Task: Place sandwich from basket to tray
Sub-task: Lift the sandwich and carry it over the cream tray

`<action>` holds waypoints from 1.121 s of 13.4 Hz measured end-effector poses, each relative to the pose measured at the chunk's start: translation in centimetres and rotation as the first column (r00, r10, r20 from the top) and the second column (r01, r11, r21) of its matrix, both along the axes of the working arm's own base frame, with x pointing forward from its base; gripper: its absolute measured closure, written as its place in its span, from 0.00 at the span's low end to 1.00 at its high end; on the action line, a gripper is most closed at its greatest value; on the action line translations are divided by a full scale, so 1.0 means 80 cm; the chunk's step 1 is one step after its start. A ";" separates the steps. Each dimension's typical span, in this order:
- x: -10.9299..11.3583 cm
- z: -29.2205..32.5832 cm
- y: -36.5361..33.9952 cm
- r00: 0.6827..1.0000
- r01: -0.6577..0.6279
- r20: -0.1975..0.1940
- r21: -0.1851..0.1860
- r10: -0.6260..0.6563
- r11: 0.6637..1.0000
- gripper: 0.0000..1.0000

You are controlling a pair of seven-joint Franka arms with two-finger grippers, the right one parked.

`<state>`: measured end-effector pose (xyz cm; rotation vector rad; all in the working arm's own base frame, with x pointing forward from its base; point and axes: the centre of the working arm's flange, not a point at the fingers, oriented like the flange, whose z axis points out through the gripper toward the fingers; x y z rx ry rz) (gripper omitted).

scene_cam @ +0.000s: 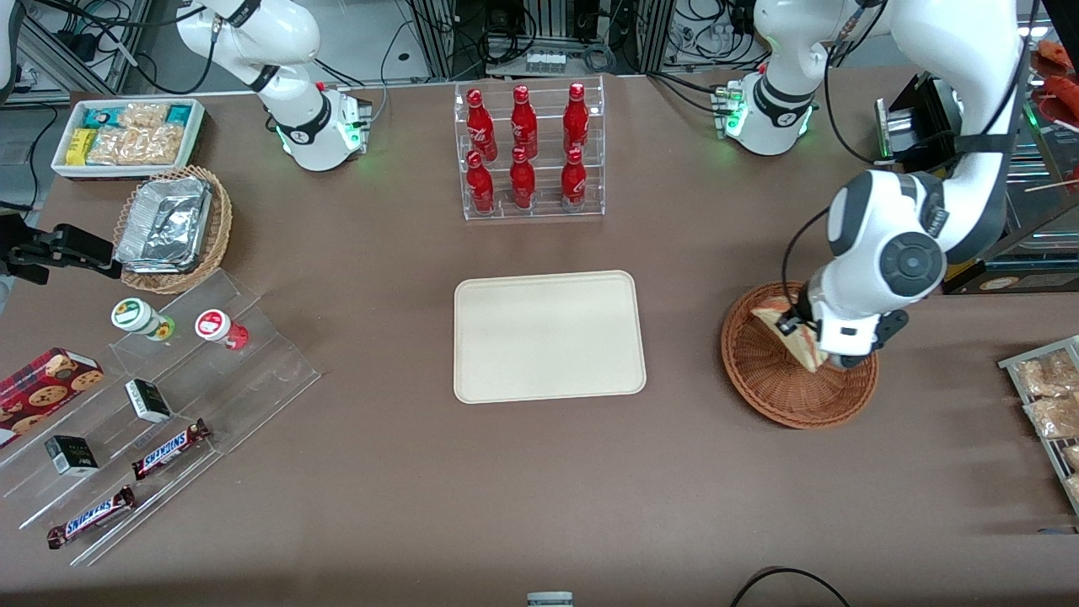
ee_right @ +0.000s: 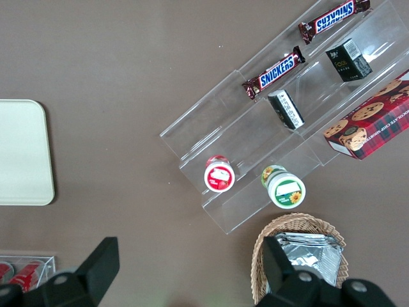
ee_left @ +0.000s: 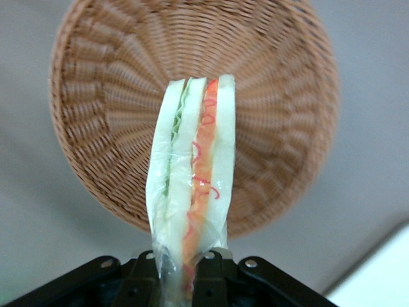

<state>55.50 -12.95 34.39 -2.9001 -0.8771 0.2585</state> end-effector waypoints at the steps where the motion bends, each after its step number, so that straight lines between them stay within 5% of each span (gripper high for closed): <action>1: -0.002 0.013 -0.028 0.999 0.038 -0.002 -0.002 -0.038 0.999 0.84; 9: -0.053 0.038 -0.268 0.946 0.325 0.021 -0.050 -0.324 0.944 0.84; 15: -0.079 -0.019 -0.414 0.901 0.433 0.005 -0.095 -0.435 0.896 0.84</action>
